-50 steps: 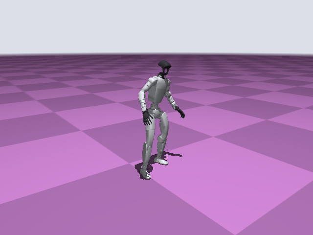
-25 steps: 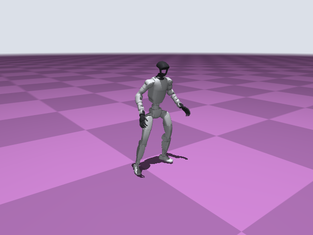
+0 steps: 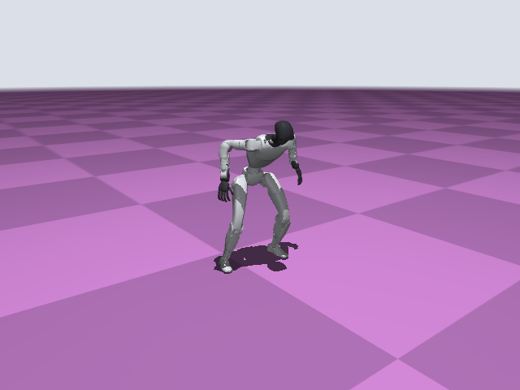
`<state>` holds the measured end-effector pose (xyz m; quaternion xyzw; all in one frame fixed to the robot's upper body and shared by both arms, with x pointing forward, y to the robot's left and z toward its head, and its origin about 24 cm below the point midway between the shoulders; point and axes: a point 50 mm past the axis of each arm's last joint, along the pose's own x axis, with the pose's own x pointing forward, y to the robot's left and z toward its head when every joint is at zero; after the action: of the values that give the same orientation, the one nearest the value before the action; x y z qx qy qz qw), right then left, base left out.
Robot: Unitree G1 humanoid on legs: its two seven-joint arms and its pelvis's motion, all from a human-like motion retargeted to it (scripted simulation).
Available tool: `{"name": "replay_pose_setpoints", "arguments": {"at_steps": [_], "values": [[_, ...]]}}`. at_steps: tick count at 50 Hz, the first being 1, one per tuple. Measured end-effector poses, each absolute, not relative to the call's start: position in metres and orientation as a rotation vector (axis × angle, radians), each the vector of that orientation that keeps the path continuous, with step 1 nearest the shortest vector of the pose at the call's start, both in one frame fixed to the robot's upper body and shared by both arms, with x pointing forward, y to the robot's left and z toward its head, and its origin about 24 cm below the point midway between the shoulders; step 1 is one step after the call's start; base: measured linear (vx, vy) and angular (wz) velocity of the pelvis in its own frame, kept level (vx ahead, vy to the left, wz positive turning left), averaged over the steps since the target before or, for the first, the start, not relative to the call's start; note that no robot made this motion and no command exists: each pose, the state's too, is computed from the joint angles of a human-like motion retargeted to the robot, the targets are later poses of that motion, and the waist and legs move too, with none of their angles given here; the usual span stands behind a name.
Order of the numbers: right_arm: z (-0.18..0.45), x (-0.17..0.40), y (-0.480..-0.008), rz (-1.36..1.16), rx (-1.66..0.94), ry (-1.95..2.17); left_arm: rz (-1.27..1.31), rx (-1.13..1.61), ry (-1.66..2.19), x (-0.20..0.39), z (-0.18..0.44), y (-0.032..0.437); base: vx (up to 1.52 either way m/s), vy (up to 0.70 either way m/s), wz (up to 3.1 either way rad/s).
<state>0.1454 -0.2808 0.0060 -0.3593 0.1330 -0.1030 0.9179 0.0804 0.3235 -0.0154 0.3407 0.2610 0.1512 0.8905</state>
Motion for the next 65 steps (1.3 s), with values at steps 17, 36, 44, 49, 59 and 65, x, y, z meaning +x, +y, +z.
{"name": "replay_pose_setpoints", "arguments": {"at_steps": [17,36,44,49,59,65], "values": [[0.232,0.209,-0.150,0.393,-0.336,-0.739,-0.225,0.085,-0.438,0.241,0.172,0.158,0.84,0.06,-0.06],[0.077,0.180,-0.312,-0.082,-0.899,0.157,0.144,0.730,-0.207,0.190,0.131,0.284,1.09,0.04,0.23],[-0.012,0.172,-0.300,-0.254,-0.739,0.425,0.396,0.654,0.327,0.189,0.006,0.311,0.88,0.21,0.17],[-0.021,0.222,-0.264,-0.470,-0.532,0.337,0.356,0.529,0.116,0.257,0.017,0.242,0.67,0.02,0.22],[0.050,0.282,-0.196,0.065,-0.768,-0.065,-0.051,0.622,-0.242,0.294,0.076,0.167,0.42,-0.02,-0.11],[0.046,0.286,-0.186,0.174,-0.693,-0.027,-0.128,0.588,-0.092,0.289,0.044,0.160,0.27,-0.02,-0.21]]}}
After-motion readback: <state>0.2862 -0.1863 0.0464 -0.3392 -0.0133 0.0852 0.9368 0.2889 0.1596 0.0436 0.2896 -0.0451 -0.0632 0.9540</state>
